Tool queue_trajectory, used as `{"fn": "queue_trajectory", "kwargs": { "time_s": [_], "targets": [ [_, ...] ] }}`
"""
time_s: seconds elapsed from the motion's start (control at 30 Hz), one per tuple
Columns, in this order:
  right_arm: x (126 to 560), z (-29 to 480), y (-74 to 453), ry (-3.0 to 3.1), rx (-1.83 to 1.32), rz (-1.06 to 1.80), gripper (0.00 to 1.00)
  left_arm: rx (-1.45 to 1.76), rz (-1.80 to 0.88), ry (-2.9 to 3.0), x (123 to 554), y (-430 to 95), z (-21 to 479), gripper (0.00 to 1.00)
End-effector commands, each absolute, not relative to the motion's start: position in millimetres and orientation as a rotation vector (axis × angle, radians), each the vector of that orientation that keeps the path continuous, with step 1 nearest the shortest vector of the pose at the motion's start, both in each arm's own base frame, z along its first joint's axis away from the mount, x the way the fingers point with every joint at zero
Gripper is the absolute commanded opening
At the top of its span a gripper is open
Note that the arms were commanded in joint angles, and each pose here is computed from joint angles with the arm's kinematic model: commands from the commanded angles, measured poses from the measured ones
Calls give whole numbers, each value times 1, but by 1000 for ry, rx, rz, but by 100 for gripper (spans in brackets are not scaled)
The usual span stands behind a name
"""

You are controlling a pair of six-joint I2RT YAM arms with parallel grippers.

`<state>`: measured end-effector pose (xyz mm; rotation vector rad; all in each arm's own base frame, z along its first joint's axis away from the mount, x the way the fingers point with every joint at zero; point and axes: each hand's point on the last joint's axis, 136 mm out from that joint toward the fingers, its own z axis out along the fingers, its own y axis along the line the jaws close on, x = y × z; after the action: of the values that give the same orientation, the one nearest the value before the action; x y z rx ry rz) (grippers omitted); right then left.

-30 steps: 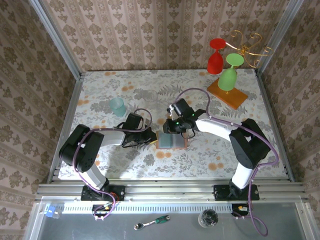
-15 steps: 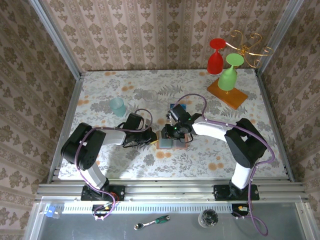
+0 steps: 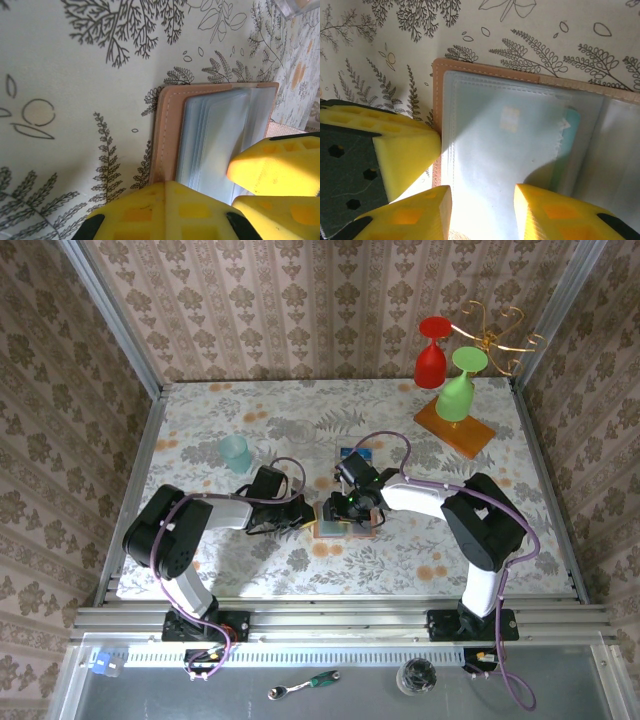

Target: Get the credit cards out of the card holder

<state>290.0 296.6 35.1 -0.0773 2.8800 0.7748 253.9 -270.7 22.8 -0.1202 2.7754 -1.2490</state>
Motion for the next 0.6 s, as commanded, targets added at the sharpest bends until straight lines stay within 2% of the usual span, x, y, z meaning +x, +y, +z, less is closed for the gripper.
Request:
{"fn": "queue_trajectory", "kwargs": {
  "time_s": [0.0,0.57],
  "targets": [
    [291,34,285,2909,-46,669,40,-120,-1197,2834,249,-266,12,7],
    [292,35,271,2892,25,728,40,-122,-1199,2830,252,-265,14,6]
  ]
}}
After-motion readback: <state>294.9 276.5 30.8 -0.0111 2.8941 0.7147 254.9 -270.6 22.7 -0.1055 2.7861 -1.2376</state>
